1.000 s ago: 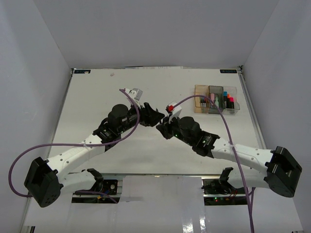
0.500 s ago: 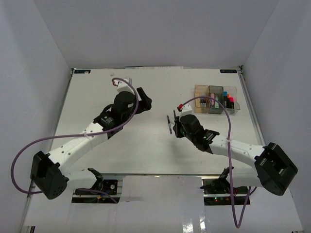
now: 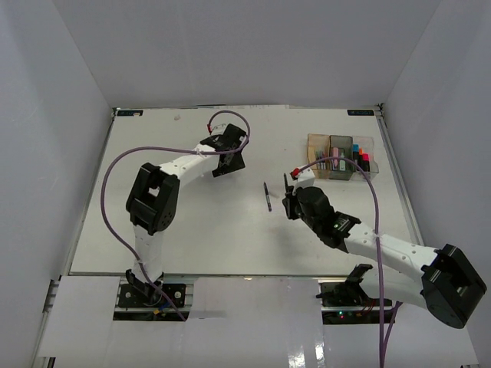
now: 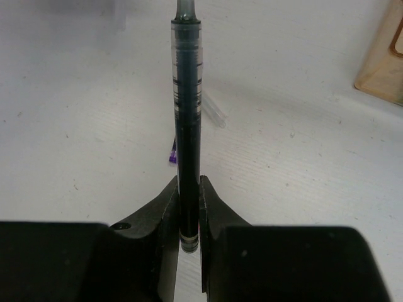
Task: Sort the stationery into containers
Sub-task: Close the pen cap on the pen.
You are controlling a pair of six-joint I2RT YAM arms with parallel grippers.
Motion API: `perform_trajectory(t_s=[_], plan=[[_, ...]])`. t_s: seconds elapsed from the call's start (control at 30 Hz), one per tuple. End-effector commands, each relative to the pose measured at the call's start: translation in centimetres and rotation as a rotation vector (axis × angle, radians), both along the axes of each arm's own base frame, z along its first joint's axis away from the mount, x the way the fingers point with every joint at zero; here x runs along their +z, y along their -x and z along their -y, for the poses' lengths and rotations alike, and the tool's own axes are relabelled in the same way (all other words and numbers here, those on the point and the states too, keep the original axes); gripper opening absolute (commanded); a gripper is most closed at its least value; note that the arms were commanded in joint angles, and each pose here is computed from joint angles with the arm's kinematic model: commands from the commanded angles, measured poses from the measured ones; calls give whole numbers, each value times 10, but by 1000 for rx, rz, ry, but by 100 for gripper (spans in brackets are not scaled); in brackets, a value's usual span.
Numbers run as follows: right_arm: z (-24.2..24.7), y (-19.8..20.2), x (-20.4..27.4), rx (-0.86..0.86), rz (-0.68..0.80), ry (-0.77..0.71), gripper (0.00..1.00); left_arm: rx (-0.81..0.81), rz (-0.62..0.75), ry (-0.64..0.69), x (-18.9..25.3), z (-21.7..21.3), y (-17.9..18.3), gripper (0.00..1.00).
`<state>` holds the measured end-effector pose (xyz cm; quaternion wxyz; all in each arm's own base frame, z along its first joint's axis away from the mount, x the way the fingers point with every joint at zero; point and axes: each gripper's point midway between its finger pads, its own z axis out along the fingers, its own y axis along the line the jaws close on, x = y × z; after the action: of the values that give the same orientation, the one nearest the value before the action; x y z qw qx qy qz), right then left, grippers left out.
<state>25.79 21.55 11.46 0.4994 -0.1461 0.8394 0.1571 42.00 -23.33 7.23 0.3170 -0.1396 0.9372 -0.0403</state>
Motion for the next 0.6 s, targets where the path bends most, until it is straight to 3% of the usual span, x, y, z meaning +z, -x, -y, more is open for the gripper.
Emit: perform_trajectory(t_s=[0.0, 0.2, 0.57], plan=[[4, -6, 14, -15, 69, -23, 8, 36, -17, 0, 15, -3, -14, 71], [2, -3, 14, 11, 72, -41, 8, 31, -98, -9, -10, 4, -21, 66], [3, -1, 14, 23, 79, -56, 8, 23, -219, -16, -39, 7, -1, 56]])
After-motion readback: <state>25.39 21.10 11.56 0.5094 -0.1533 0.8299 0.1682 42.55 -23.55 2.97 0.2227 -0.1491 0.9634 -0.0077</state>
